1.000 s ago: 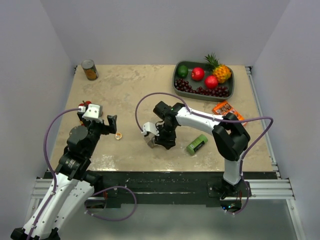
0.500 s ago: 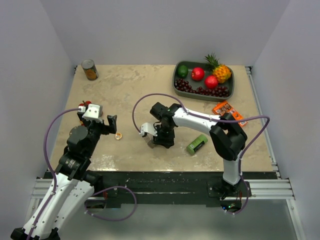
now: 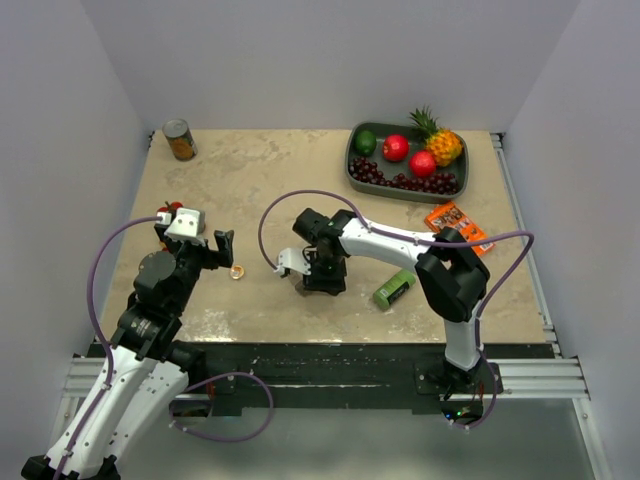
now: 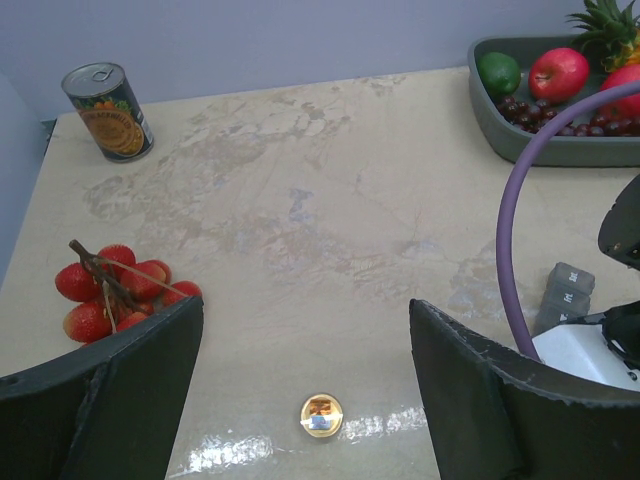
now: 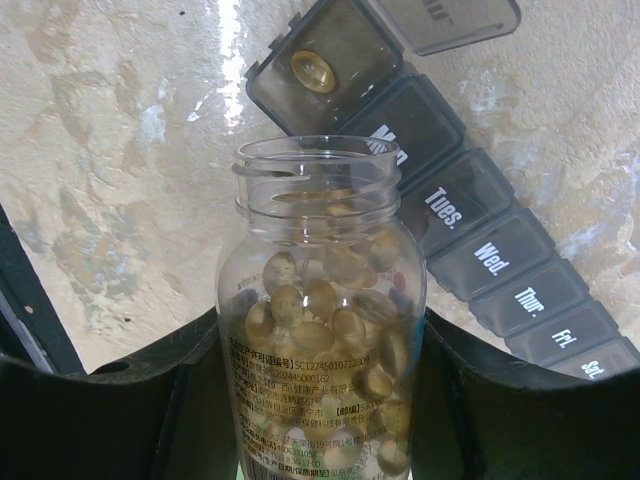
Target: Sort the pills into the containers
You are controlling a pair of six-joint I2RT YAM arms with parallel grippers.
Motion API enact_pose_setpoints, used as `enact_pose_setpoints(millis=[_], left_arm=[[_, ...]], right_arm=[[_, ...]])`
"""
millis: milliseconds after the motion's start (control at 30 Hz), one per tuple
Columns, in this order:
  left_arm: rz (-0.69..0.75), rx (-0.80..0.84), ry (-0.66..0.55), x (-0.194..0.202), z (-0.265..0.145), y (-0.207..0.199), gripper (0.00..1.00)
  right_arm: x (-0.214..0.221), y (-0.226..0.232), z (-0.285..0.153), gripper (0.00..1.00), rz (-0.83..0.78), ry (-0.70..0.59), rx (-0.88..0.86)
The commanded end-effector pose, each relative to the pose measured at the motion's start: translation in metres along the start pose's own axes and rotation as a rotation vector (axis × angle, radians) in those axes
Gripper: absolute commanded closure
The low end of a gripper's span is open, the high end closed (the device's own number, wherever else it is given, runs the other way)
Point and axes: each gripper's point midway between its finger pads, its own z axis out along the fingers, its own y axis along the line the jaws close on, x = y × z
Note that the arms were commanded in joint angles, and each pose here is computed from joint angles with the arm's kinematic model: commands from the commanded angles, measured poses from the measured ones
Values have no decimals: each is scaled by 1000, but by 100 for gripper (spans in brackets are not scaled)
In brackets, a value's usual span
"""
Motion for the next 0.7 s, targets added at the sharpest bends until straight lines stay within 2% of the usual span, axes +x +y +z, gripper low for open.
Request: enact_pose_setpoints(millis=[0,667], left_arm=[[11,3,-59,-15,1,0,12],[12,-1,-62,-16,0,1,12]], right_arm=[[-9,-9,-8,97,3,0,40],[-11,-10,-6,97,-25,83,116]])
